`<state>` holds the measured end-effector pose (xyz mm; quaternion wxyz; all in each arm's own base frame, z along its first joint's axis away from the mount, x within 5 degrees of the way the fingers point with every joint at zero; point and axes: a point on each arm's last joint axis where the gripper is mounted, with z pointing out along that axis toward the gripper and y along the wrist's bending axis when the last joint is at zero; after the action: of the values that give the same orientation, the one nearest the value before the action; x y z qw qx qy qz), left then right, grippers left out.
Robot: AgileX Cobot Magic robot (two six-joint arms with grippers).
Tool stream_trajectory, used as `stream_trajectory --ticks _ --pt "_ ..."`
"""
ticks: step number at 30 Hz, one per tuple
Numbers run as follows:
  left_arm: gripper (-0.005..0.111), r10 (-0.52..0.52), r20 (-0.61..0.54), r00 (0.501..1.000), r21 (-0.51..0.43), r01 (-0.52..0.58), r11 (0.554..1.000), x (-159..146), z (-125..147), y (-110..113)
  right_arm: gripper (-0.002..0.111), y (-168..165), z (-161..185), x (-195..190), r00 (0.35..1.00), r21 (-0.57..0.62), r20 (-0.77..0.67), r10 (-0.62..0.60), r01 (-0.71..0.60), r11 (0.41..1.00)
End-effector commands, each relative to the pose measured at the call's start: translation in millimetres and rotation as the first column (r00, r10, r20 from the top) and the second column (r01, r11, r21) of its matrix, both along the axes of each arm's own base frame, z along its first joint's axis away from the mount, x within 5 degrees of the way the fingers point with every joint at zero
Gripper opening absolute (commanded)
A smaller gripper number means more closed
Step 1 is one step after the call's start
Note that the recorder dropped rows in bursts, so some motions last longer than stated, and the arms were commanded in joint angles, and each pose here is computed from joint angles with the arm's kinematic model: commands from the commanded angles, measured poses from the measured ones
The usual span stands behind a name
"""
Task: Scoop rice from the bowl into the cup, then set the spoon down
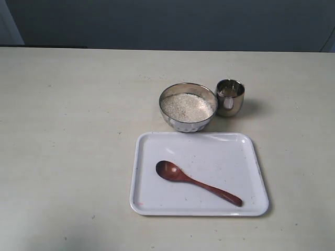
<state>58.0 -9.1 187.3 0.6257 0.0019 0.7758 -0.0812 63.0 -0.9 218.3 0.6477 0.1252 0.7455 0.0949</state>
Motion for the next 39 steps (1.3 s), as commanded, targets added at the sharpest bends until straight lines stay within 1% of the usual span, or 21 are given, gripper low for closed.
stream_trajectory --ticks 1,5,16,23,30,36,39 --pt "0.001 -0.003 0.017 1.000 -0.007 0.003 1.000 0.1 2.5 -0.2 0.000 -1.3 -10.8 -7.3 0.996 -0.032 -0.083 -0.028 0.026 0.999" --pt "0.001 -0.003 0.017 1.000 -0.007 0.003 1.000 0.1 2.5 -0.2 0.000 -1.0 -13.4 -8.6 0.994 -0.071 -0.111 -0.020 0.012 0.997" --pt "0.001 -0.003 0.017 1.000 -0.007 0.003 1.000 0.1 2.5 -0.2 0.000 -0.8 -14.1 -12.0 0.997 -0.178 -0.071 -0.007 -0.006 0.984" --pt "0.001 -0.003 0.017 1.000 -0.007 0.003 1.000 0.1 2.5 -0.2 0.000 -0.4 -33.9 -9.9 0.993 -0.154 -0.119 -0.003 -0.015 0.988" --pt "0.001 -0.003 0.017 1.000 -0.007 0.003 1.000 0.1 2.5 -0.2 0.000 -0.9 -35.0 -9.2 0.994 -0.161 -0.106 -0.006 -0.011 0.987" --pt "0.001 -0.003 0.017 1.000 -0.007 0.003 1.000 0.1 2.5 -0.2 0.000 -1.8 -34.9 -9.3 0.994 -0.233 -0.109 -0.007 -0.019 0.972" --pt "0.001 -0.003 0.017 1.000 -0.007 0.003 1.000 0.1 2.5 -0.2 0.000 -1.8 -34.9 -9.3 0.994 -0.248 -0.110 -0.005 -0.023 0.968"
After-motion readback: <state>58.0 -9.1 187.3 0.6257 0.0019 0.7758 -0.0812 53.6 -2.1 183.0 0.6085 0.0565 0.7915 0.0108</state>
